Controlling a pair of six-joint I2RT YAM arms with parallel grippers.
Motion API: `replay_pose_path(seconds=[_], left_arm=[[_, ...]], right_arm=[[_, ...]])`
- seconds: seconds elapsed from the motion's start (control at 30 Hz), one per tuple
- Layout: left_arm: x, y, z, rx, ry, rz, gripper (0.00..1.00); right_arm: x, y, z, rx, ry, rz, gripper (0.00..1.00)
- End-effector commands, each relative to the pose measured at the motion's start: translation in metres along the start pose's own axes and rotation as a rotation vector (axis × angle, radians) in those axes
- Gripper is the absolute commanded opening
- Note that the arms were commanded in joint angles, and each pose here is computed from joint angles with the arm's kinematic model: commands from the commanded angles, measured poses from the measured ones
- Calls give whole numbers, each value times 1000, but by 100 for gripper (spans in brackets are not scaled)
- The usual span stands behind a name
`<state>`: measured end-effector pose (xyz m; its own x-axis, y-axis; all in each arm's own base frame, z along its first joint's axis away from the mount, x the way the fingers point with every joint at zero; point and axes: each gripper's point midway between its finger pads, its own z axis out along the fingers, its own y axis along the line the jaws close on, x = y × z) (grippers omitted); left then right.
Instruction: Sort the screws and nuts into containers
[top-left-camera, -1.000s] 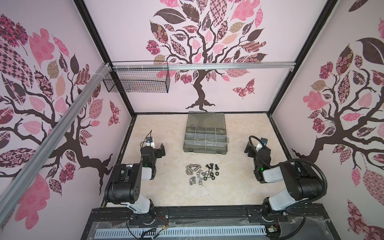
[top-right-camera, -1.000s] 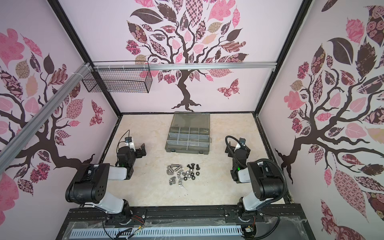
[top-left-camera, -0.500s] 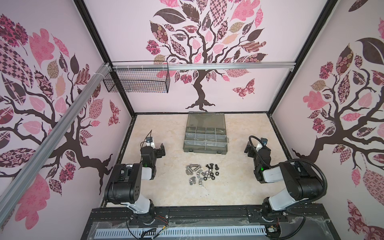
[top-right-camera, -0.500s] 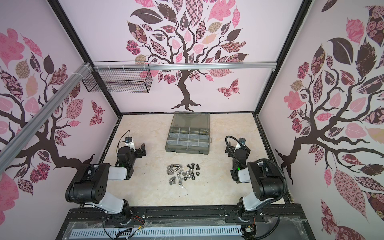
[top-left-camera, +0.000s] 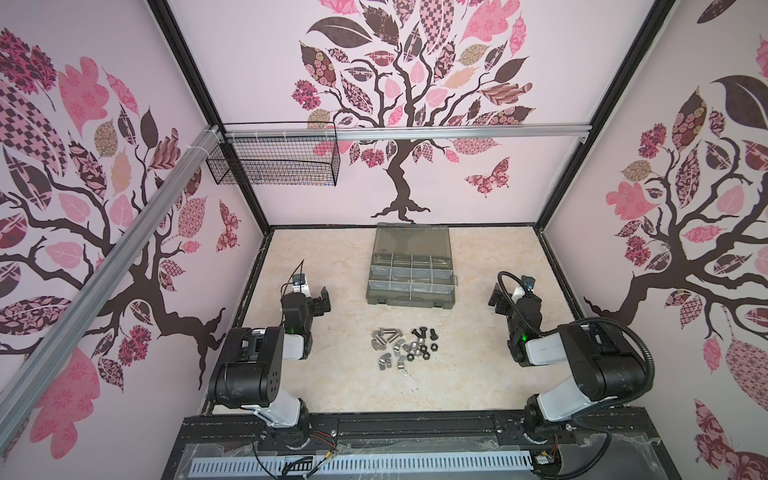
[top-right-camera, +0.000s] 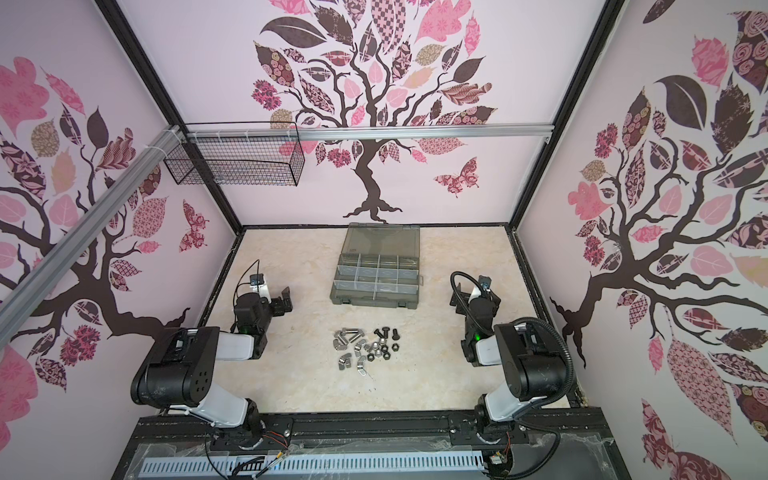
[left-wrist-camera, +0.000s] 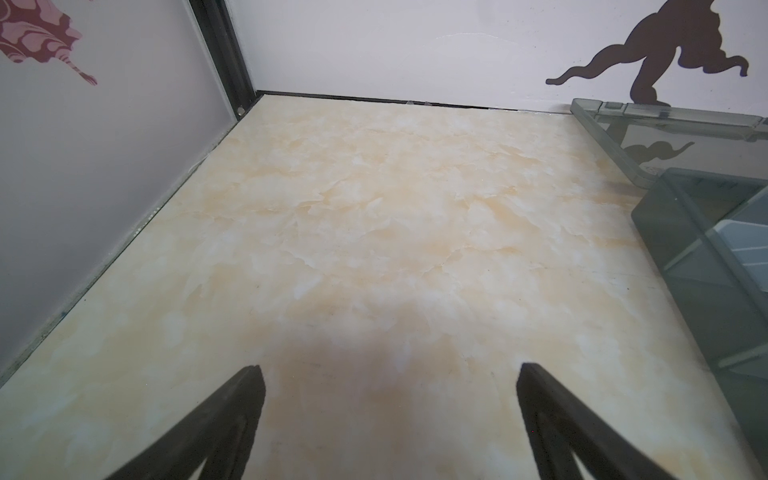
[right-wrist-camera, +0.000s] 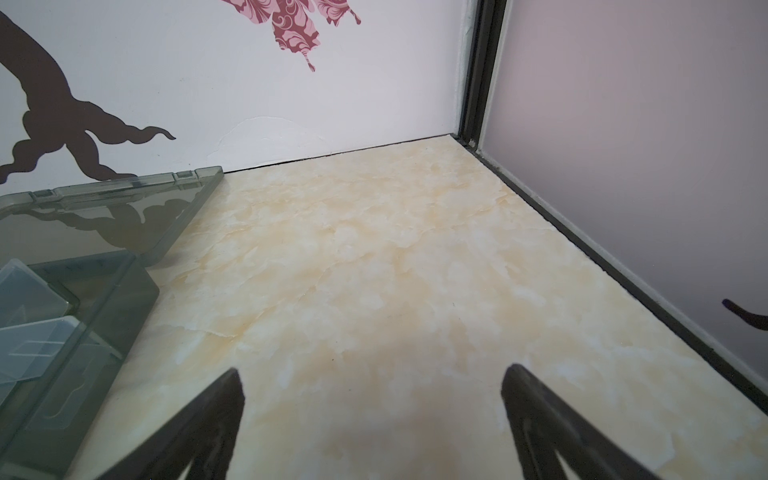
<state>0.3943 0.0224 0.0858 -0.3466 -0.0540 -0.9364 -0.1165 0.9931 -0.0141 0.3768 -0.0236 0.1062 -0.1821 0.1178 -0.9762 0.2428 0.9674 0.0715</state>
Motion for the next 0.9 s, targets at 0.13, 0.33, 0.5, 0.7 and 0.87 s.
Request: replay_pose_path(seconds=[0.13, 0.33, 0.5, 0.7, 0.87], left_arm=[[-32, 0, 1, -7, -8, 4, 98], [-92, -11, -32, 0, 118, -95, 98], [-96, -65, -79, 168, 242, -30, 98], [-57, -92, -130, 252, 372, -18, 95], [-24, -96, -163, 249, 455, 11, 89]], right_arm=[[-17, -1, -8, 7, -65, 8, 100], [-53, 30, -11, -30, 160, 31, 100], [-71, 87, -46, -228, 252, 72, 99], [-33, 128, -99, -363, 454, 34, 99], [1, 135, -137, -435, 574, -10, 99]])
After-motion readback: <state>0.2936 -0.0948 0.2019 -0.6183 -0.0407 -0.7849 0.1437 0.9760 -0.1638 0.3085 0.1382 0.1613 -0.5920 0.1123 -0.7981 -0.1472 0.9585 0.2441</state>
